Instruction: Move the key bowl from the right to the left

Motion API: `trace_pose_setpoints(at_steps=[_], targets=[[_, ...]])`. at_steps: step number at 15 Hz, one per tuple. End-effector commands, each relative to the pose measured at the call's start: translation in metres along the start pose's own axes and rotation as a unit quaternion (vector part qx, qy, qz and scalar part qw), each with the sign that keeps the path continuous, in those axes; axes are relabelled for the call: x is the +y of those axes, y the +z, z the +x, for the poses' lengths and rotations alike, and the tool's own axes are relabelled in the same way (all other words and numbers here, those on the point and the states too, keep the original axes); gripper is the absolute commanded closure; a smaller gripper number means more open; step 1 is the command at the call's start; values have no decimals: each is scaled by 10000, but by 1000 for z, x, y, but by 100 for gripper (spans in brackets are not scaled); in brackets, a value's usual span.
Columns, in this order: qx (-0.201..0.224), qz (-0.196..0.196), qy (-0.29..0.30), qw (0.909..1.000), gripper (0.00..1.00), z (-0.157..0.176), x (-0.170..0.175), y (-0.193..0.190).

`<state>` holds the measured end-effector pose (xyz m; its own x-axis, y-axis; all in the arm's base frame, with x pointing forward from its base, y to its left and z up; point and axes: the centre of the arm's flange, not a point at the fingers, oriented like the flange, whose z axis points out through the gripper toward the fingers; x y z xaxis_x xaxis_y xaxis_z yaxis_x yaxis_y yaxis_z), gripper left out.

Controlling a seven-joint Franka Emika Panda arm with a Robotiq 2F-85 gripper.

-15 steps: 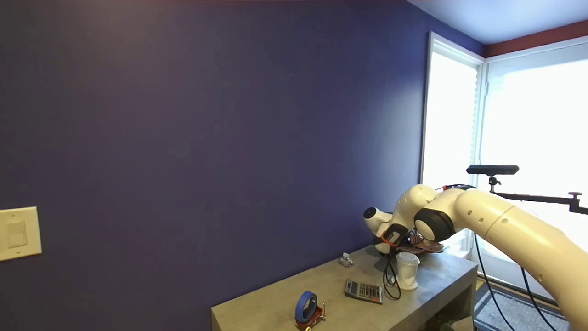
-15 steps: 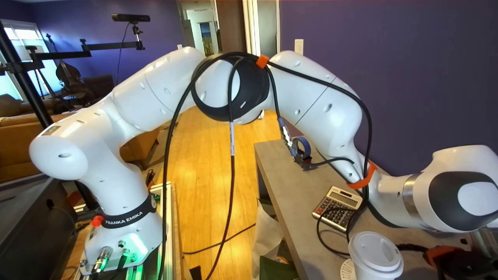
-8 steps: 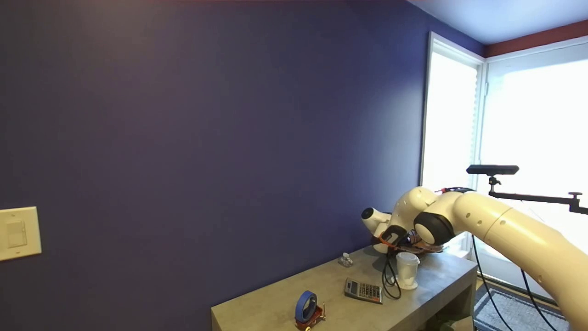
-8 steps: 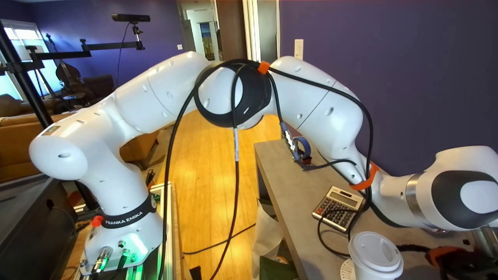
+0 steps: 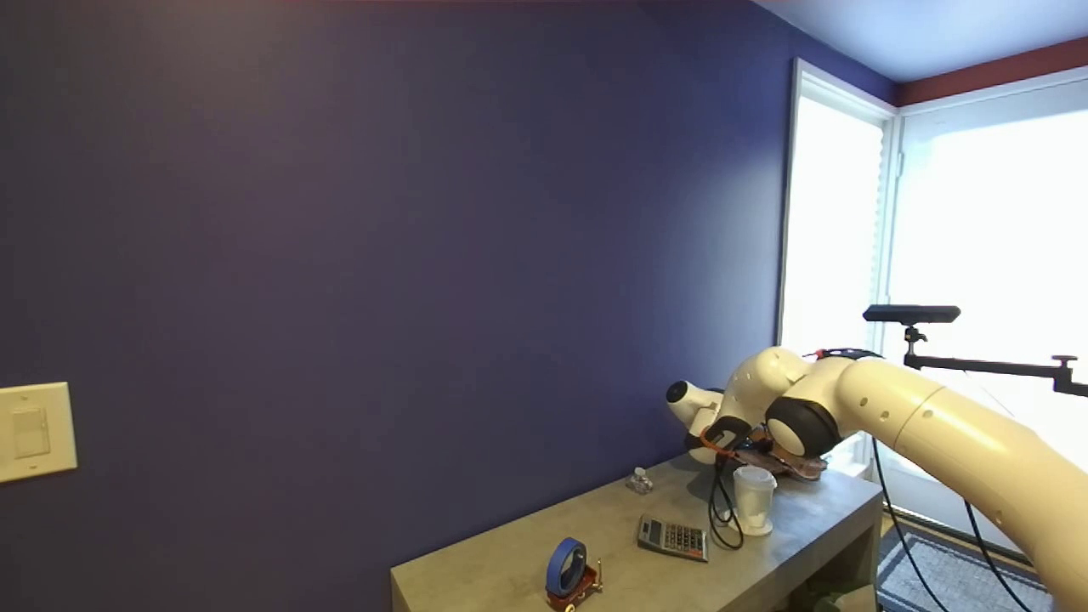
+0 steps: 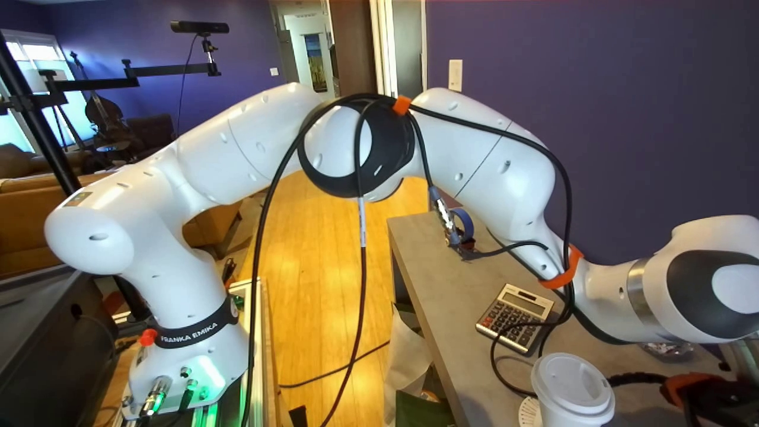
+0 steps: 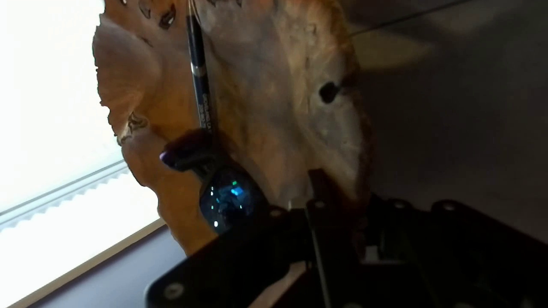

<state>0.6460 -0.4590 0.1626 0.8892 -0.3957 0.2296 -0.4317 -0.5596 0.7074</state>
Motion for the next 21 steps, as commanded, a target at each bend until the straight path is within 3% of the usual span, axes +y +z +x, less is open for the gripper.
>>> trace_pose_setpoints(at_steps=[1,10,14,21], targets=[[77,-179,30,9998,97,10,-1,-2],[82,-422,-712,9965,97,2,-7,-31],[78,-845,-824,9930,97,-5,-5,-65],[168,-1253,-1076,9861,97,-15,-13,-127]])
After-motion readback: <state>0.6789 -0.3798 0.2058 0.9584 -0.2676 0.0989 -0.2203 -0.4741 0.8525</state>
